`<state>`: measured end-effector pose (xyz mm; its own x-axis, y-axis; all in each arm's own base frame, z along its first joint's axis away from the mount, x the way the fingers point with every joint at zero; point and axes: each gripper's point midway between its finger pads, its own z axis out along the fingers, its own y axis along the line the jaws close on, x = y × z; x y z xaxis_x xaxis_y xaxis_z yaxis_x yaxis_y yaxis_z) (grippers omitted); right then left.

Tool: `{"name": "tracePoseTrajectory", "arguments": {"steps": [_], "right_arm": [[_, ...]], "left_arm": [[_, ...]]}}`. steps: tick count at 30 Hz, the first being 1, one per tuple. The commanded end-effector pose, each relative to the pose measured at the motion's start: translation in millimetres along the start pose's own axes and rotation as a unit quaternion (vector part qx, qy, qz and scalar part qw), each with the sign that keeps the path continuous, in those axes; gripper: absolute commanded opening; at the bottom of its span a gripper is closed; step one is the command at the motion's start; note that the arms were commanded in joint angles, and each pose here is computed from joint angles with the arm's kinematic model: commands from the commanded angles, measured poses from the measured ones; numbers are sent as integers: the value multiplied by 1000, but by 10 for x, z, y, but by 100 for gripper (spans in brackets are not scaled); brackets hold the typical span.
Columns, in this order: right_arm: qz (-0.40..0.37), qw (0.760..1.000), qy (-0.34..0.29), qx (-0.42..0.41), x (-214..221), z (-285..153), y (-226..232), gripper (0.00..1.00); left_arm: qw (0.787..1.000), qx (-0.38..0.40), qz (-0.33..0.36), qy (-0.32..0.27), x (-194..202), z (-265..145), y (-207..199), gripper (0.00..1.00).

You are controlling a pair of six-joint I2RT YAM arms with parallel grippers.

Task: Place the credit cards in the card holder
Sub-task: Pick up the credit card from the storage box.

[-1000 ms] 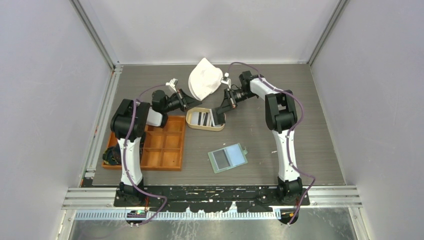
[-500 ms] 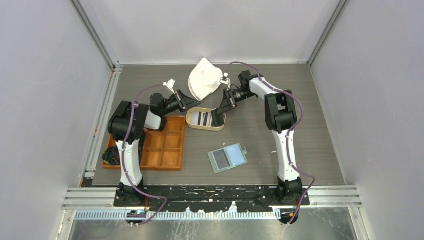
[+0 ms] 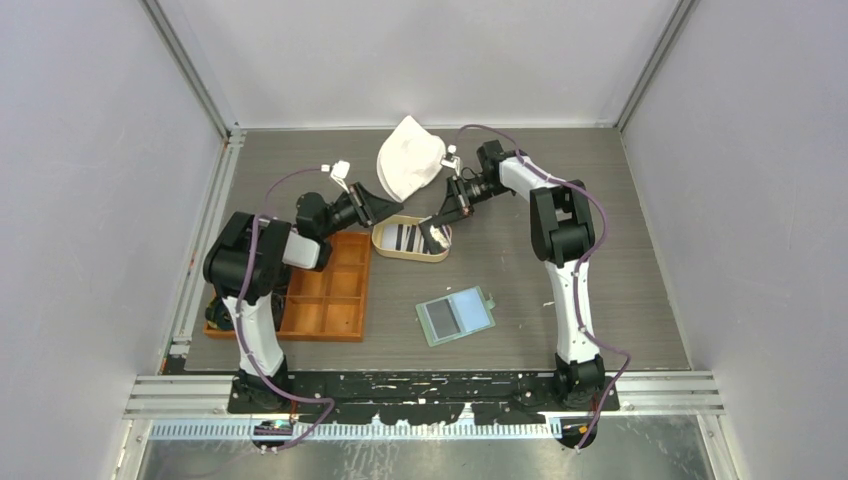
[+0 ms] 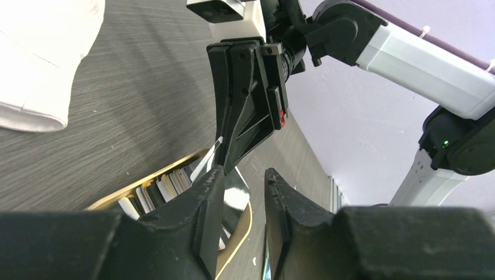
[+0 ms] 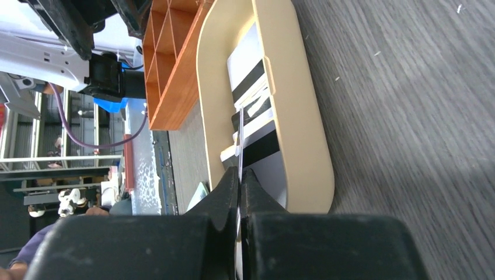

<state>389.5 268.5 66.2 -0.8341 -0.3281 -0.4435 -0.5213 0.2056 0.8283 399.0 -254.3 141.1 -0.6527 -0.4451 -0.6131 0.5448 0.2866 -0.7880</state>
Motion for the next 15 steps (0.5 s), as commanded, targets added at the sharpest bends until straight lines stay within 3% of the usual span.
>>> {"name": "tracePoseTrajectory", "arguments": {"steps": [1,3,6,9,15], "right_arm": [[-47,998,-32,11,-341,-77,357,1],[-42,998,-40,18,-387,-61,373,1],[-28,998,-50,35,-427,-41,348,14],[2,997,-56,52,-444,5,261,17],[42,995,-55,67,-446,125,220,13]], "left_arm": [[997,15,70,-33,-148,5,-230,35],[997,11,71,-33,-119,1,-227,38],[997,8,67,-27,-48,20,-226,39],[997,1,68,-24,-5,20,-219,39],[996,-28,74,-28,22,-5,-185,37]]}}
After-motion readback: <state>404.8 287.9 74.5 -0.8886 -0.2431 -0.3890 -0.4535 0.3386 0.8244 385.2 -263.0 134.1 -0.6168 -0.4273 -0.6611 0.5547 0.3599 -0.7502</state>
